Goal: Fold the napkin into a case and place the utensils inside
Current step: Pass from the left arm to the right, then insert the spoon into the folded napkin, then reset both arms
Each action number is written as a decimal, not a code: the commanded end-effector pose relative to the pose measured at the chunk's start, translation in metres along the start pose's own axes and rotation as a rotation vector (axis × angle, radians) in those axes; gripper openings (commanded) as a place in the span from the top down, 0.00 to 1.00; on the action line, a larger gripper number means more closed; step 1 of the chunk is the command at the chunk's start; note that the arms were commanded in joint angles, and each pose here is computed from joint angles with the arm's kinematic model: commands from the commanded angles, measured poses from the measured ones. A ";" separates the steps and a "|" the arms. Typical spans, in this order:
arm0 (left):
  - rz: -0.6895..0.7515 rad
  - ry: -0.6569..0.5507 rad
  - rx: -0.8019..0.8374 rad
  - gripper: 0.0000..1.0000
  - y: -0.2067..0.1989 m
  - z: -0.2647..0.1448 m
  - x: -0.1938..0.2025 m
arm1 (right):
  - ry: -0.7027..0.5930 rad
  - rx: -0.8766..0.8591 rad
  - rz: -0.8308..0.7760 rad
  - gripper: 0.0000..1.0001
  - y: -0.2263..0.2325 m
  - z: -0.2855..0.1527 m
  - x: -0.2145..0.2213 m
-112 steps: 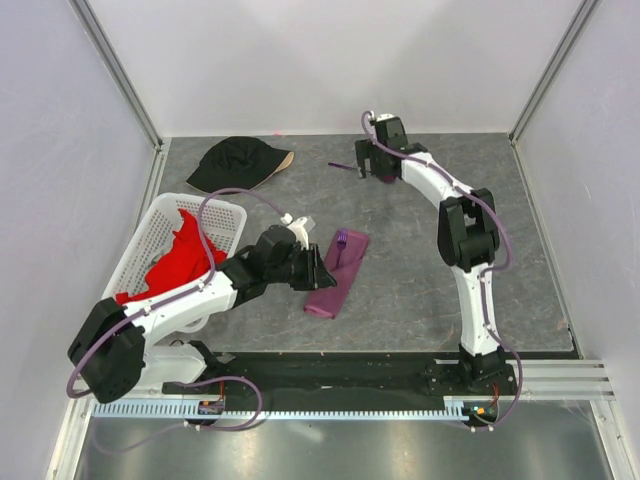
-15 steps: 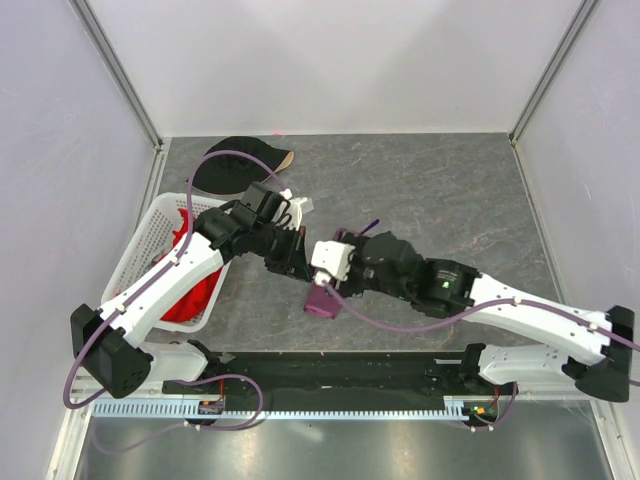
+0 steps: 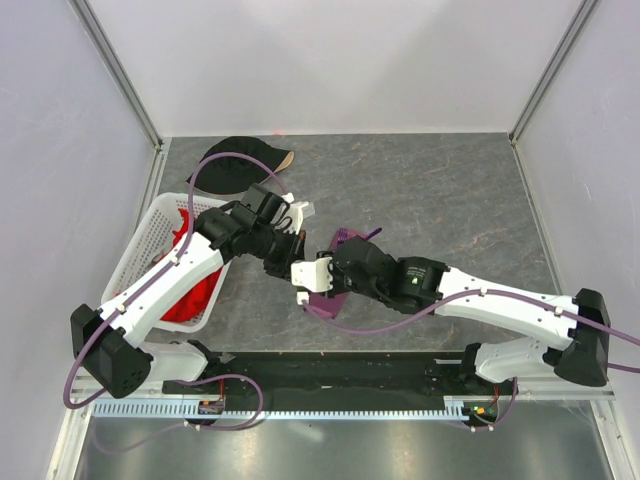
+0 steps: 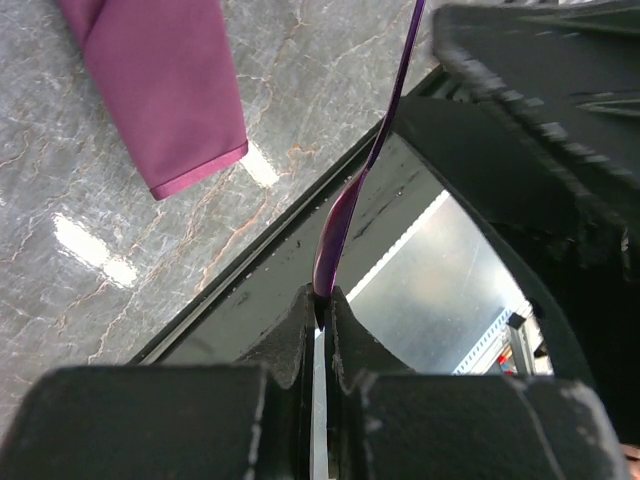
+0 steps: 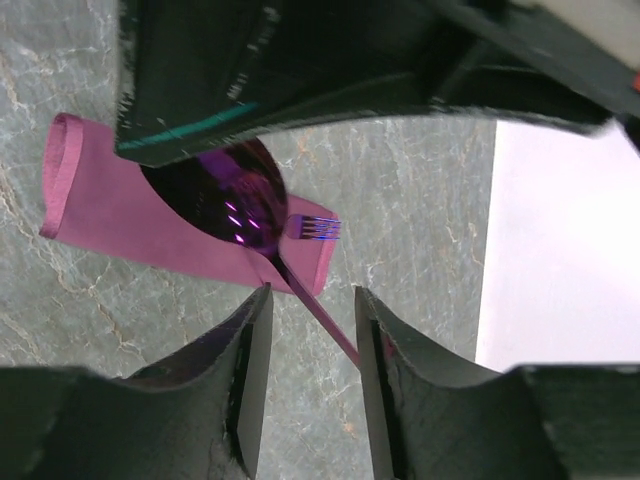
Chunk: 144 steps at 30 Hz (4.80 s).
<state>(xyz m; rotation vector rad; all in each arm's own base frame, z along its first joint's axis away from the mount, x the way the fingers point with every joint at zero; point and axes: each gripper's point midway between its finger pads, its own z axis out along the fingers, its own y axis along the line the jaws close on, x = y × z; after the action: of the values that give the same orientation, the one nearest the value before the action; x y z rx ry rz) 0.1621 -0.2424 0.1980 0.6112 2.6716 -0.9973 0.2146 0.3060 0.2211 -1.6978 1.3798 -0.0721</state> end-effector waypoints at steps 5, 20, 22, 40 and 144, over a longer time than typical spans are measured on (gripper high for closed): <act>0.074 -0.002 0.056 0.98 -0.009 -0.006 0.000 | 0.013 -0.009 -0.047 0.67 0.000 0.010 -0.010; -0.331 -0.740 -0.205 0.50 0.073 -0.083 -0.057 | 0.061 0.302 1.051 1.00 -0.038 0.050 0.064; -0.315 -0.742 -0.125 0.59 0.071 -0.066 -0.054 | 0.104 0.372 1.153 1.00 -0.054 0.056 0.082; -0.202 -0.278 0.063 0.98 0.050 0.089 0.008 | 0.287 0.635 1.714 1.00 -0.103 0.132 0.175; -0.017 -0.541 0.177 0.66 -0.012 0.035 0.020 | -0.022 0.320 1.526 0.02 -0.002 0.000 0.114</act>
<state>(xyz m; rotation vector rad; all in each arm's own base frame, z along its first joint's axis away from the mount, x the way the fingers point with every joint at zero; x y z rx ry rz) 0.1251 -0.2686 0.1447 0.3093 2.2796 -1.2270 0.2819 0.2022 0.1679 0.0246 2.2138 0.3345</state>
